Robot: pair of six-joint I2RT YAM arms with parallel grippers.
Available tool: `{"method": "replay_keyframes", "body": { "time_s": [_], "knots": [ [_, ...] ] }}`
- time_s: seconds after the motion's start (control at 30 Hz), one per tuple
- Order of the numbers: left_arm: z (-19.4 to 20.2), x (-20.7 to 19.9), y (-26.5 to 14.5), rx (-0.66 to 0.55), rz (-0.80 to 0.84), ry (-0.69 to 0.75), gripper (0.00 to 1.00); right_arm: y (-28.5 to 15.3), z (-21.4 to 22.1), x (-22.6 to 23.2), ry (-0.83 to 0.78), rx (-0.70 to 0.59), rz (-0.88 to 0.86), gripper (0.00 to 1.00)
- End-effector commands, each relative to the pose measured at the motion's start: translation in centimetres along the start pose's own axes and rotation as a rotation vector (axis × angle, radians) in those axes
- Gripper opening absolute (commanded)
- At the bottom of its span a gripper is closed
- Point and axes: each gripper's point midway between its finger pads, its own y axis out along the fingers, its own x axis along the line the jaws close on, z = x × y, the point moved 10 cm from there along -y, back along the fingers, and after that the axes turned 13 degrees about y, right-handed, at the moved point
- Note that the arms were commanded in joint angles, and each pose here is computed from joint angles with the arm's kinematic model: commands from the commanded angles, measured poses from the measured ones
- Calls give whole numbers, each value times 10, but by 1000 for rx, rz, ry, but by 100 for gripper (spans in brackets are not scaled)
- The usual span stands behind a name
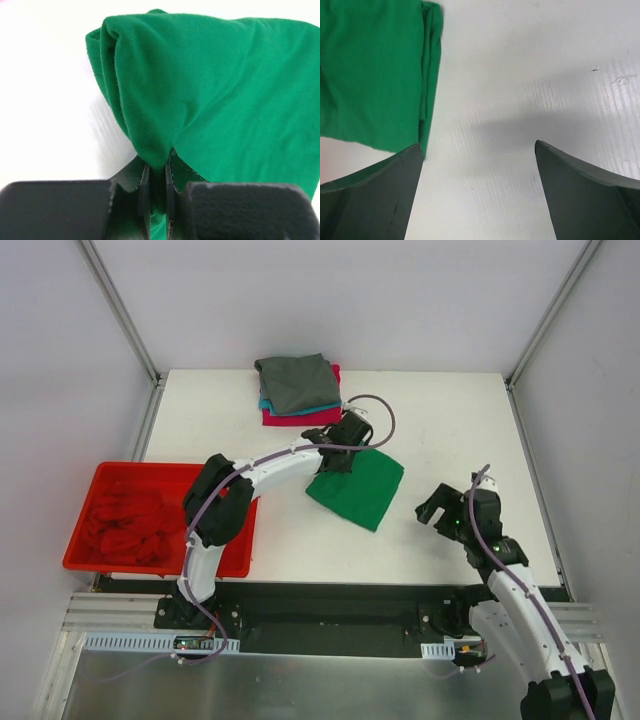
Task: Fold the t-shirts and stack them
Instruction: Put the neatly folded tshirt into the corner of the board with both arms
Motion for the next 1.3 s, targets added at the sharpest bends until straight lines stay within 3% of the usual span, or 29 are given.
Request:
{"method": "replay_keyframes", "body": {
  "time_s": [0.0,0.07,0.17,0.47,0.7,1.07,1.13,1.27],
  "knots": [
    [-26,25,1,-51,-170,72,0,9,-1,1,29,-72,-70,96],
    [-29,29,1,-53,-122,32,0,14,-1,14,31,16,-142,96],
    [-30,39,-2,-49,-58,-46,0,27,-12,32,38,108,-116,96],
    [-27,56,4,-27,-58,-93,0,103,-43,109,-37,290,-126,97],
    [-20,67,7,1,-22,-175,0,146,-29,132,-97,383,96,99],
    [-18,78,7,11,30,-223,0,178,2,140,-168,434,240,68],
    [-18,79,8,13,33,-226,0,183,4,141,-176,431,253,55],
    [-18,81,11,20,50,-235,0,192,8,148,-203,445,255,44]
  ]
}}
